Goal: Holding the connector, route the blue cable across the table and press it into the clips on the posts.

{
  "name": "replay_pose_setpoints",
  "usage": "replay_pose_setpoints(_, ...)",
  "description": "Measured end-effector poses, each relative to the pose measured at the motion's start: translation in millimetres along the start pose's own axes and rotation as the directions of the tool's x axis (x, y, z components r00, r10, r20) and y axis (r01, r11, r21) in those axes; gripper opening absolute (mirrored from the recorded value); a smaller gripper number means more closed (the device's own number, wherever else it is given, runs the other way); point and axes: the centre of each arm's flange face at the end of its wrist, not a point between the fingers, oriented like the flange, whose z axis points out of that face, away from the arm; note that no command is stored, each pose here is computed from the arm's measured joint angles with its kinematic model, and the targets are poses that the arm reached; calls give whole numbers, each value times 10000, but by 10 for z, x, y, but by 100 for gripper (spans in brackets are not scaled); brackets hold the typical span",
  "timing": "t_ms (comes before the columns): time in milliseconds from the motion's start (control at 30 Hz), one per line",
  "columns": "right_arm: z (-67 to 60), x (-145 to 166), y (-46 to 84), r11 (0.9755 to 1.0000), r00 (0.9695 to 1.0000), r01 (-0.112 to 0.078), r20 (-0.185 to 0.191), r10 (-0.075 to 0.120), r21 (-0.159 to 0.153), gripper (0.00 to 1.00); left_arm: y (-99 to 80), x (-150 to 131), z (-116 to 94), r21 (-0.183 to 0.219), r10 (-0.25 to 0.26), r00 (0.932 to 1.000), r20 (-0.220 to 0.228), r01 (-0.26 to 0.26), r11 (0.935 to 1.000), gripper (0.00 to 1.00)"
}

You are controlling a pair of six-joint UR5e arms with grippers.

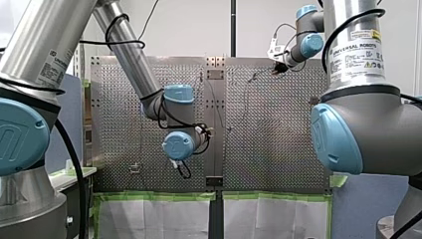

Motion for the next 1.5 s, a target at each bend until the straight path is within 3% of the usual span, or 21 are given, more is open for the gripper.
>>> replay_pose_setpoints(1500,0,0,0,10000,10000,0,0,0,0,0,57,8,-58,0,0,10000,1,0,10000,100)
